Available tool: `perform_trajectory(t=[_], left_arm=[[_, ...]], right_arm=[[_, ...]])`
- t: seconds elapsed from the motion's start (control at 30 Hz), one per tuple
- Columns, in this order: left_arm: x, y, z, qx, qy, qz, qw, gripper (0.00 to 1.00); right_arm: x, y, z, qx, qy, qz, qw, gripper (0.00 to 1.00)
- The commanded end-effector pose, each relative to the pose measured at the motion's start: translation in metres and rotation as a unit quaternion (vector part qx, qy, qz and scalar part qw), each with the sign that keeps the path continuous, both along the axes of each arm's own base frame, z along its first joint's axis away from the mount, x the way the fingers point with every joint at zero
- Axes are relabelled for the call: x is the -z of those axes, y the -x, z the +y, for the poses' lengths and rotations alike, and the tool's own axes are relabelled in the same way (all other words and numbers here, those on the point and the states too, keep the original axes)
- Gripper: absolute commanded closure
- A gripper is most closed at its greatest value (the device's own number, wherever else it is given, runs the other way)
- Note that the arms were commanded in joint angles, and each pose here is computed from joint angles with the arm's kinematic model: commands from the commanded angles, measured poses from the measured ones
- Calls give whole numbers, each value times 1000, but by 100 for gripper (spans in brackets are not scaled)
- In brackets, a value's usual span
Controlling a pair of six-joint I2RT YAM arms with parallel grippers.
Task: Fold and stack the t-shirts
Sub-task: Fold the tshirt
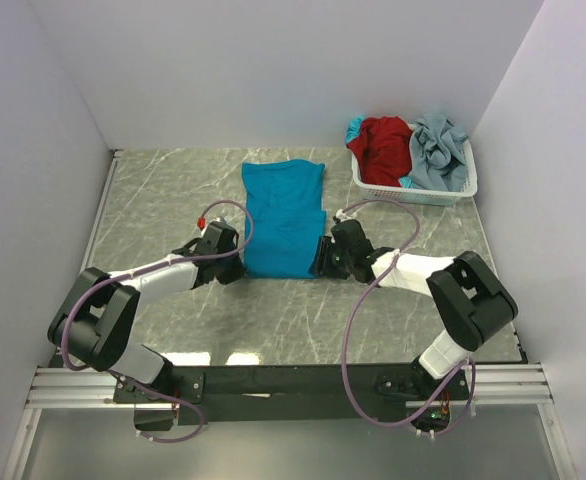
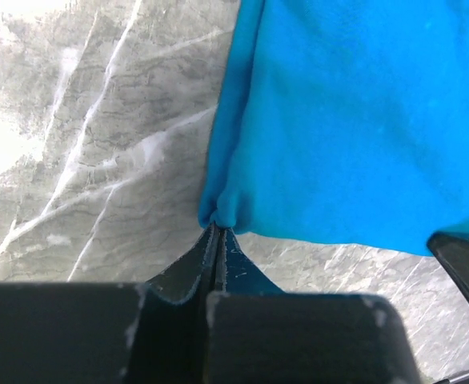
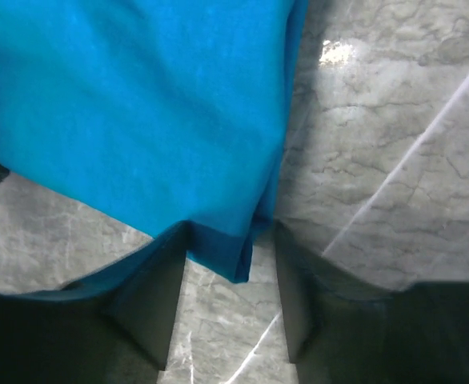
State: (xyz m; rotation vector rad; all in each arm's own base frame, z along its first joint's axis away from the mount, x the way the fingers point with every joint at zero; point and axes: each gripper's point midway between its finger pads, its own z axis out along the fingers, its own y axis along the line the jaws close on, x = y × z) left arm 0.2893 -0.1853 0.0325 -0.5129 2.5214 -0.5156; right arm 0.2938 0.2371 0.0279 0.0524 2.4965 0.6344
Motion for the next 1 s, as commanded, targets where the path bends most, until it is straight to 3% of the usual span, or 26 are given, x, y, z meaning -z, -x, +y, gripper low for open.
perform_trajectory(t=[0.0, 0.07, 0.1, 0.2, 0.23, 0.77, 0.97], left_arm=[[-9, -11, -3, -2, 4, -22, 1000, 99], [-7, -9, -3, -1, 6, -21, 1000, 99], [-9, -9, -4, 1, 9, -24, 1000, 99], [-11, -7, -7, 4, 20, -27, 999, 99], [-10, -4, -6, 4, 21, -27, 999, 99], [-23, 73, -23, 29, 67, -21, 997, 99], [-39, 80, -25, 25, 86, -40, 995, 99]], right_arm=[[-8, -9, 12, -6, -15, -8, 1000, 51], [-7, -9, 11, -6, -12, -7, 1000, 59], [-7, -10, 11, -6, -12, -7, 1000, 72], [-9, -6, 13, -12, -20, -3, 1000, 97], [-10, -3, 15, -16, -25, -1, 1000, 100], [-43, 81, -2, -86, -46, 9, 995, 100], [-56, 90, -13, -83, -41, -2, 996, 100]])
